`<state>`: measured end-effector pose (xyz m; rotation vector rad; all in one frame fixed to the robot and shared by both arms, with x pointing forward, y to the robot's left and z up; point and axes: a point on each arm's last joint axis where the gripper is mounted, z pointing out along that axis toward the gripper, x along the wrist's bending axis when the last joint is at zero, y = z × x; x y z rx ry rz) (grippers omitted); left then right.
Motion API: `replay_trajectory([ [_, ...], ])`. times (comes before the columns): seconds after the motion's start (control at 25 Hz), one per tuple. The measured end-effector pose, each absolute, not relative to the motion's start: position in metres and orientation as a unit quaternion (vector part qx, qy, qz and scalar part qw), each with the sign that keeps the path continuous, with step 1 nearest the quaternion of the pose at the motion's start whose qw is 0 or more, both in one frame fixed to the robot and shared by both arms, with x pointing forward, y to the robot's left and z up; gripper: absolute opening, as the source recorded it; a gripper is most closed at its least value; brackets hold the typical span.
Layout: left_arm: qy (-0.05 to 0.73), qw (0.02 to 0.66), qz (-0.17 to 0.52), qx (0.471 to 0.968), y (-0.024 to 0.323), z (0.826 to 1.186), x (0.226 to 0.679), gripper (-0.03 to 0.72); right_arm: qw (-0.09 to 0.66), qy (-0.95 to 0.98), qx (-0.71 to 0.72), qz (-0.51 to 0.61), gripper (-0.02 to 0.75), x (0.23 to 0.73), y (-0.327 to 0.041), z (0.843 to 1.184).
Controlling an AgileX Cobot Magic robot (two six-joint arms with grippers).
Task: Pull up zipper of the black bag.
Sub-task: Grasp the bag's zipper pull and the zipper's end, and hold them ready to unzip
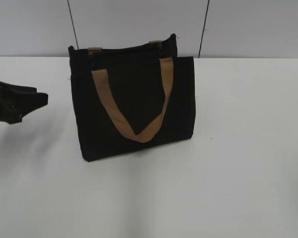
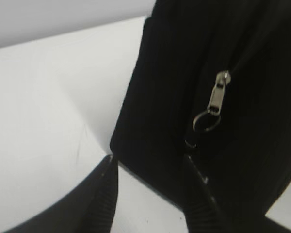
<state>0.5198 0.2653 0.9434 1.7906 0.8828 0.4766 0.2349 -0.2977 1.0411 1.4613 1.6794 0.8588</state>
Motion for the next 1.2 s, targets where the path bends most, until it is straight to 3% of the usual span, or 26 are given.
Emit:
replay_trajectory([
  [0.16, 0.319, 0.519, 0.140, 0.781, 0.260, 0.916, 0.534, 0.328, 0.369, 0.654, 0.569, 0.335, 0.482, 0.235, -0.298, 1.041],
  [0.44, 0.263, 0.548, 0.093, 0.789, 0.237, 0.881, 0.563, 0.328, 0.368, 0.654, 0.569, 0.335, 0.482, 0.235, -0.298, 1.041],
  [0.8, 0.232, 0.564, 0.121, 0.783, 0.213, 0.869, 0.580, 0.326, 0.368, 0.654, 0.569, 0.336, 0.482, 0.235, -0.297, 1.041],
  [0.88, 0.237, 0.566, 0.128, 0.779, 0.211, 0.868, 0.581, 0.295, 0.368, 0.654, 0.569, 0.336, 0.482, 0.235, -0.297, 1.041],
  [1.04, 0.251, 0.570, 0.141, 0.770, 0.209, 0.870, 0.584, 0.067, 0.368, 0.654, 0.569, 0.336, 0.482, 0.235, -0.297, 1.041],
  [1.2, 0.254, 0.570, 0.144, 0.768, 0.209, 0.870, 0.585, 0.026, 0.368, 0.654, 0.569, 0.336, 0.482, 0.235, -0.297, 1.041],
])
